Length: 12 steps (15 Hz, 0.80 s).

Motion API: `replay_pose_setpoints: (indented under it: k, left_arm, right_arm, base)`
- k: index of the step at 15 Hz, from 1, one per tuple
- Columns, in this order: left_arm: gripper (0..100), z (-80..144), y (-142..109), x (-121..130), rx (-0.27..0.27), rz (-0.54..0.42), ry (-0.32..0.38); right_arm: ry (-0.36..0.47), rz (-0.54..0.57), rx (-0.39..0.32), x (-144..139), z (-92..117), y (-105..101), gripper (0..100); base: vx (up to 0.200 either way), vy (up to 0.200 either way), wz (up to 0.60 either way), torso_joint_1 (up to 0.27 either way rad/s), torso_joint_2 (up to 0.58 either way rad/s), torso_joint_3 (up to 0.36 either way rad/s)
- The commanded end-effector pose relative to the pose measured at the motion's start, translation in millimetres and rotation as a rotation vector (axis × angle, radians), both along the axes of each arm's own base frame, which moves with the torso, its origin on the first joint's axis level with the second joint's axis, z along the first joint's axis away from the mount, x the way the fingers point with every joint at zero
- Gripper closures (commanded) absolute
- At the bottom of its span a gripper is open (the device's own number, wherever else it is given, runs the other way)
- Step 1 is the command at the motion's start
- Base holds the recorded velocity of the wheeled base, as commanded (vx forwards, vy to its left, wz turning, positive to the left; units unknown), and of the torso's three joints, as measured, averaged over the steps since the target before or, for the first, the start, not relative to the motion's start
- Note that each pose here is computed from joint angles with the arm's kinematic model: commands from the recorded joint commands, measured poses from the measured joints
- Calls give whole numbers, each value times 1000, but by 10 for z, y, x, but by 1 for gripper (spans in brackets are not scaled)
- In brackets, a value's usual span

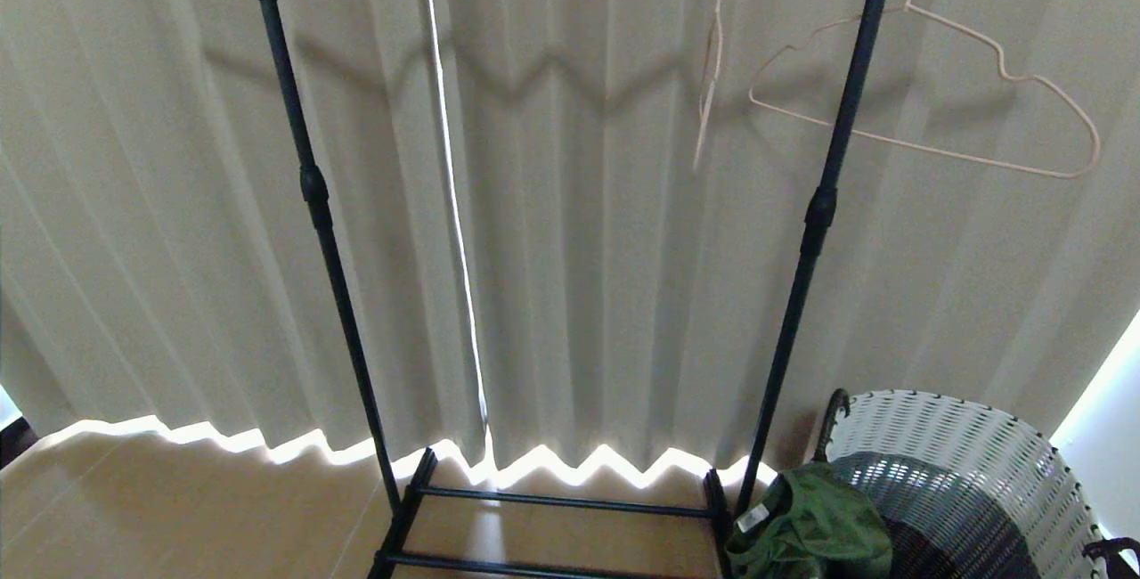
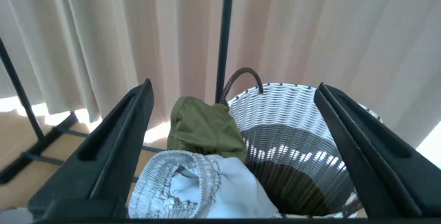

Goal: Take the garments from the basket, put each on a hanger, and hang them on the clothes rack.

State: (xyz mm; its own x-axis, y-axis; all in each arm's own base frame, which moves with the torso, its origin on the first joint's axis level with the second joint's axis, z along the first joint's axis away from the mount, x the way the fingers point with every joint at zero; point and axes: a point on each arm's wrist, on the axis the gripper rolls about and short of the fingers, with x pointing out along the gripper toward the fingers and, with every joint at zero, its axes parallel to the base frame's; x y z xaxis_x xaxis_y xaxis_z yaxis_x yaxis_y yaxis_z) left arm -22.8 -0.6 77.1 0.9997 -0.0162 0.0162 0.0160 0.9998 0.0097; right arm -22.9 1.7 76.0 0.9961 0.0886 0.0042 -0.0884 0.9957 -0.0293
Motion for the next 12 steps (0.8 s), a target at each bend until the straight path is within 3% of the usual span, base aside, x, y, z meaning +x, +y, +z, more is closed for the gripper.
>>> replay_pose_setpoints:
  k: [1, 4, 8, 10, 12]
  left_arm:
    - [0, 3, 0, 0, 1, 1, -2]
    - [0, 1, 0, 0, 0, 2, -1]
    - [0, 3, 0, 0, 0, 2, -2]
    - [0, 3, 0, 0, 0, 2, -2]
    - [0, 3, 0, 0, 0, 2, -2]
  right_arm:
    - [-1, 0, -5, 0, 0, 0, 0]
    - [3, -1, -19, 0, -5, -1, 0]
    - [3, 10, -130, -27, 47, 1, 0]
    - [76, 33, -218, -36, 210, -4, 0]
    - [229, 76, -244, 136, 492, -3, 0]
  base:
    - [0, 0, 0, 0, 0, 0]
    - [0, 0, 0, 0, 0, 0]
    - [0, 0, 0, 0, 0, 0]
    - [0, 0, 0, 0, 0, 0]
    - [0, 0, 0, 0, 0, 0]
